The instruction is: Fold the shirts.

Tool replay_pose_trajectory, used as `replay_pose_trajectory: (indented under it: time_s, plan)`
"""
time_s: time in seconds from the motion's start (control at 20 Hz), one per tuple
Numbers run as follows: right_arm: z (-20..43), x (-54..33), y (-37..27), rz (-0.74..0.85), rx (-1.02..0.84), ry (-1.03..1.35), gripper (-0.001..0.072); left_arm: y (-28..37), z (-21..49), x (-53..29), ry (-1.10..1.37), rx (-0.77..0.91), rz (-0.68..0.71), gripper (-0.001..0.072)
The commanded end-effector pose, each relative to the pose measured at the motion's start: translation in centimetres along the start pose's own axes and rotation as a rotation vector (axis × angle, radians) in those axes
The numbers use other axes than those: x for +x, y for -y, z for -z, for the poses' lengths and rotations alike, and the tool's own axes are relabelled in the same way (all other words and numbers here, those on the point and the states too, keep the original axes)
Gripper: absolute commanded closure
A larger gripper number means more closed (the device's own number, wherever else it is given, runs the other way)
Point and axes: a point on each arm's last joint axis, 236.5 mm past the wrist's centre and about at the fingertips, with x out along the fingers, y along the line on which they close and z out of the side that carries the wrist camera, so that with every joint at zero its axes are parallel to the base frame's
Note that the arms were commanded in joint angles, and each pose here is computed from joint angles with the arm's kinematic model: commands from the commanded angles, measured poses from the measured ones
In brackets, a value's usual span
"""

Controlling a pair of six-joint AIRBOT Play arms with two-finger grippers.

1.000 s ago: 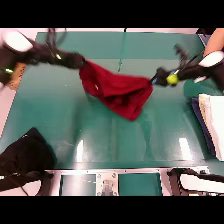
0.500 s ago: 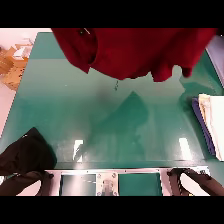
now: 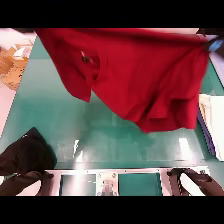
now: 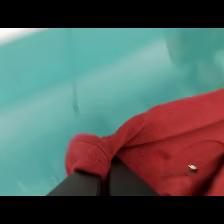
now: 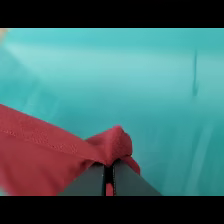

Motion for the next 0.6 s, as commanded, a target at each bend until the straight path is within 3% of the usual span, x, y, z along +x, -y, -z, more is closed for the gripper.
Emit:
replay_pose_trajectory:
  time_s: [0.0, 0.1, 0.25, 0.4, 0.55]
  plan:
    - [9.7, 9.4, 4.4, 0.007, 0.153, -0.184, 0.0697, -0.4, 9.2, 9.2, -0.23, -0.145, 0.103, 0.0685]
    - [16.2, 14.7, 7.0, 0.041, 0.249, -0.282, 0.0697, -1.0, 15.0, 14.7, -0.339, -0.245, 0.129, 0.0685]
    - [21.0, 19.5, 9.9, 0.092, 0.351, -0.371, 0.0698, -1.1, 20.8, 20.5, -0.457, -0.381, 0.176, 0.0685]
    - [21.2, 21.6, 11.8, 0.105, 0.33, -0.406, 0.0698, -1.3, 22.8, 23.7, -0.475, -0.468, 0.192, 0.0685]
    - [17.5, 20.9, 13.2, 0.111, 0.333, -0.351, 0.0685, -2.1, 22.5, 24.6, -0.441, -0.47, 0.166, 0.0685]
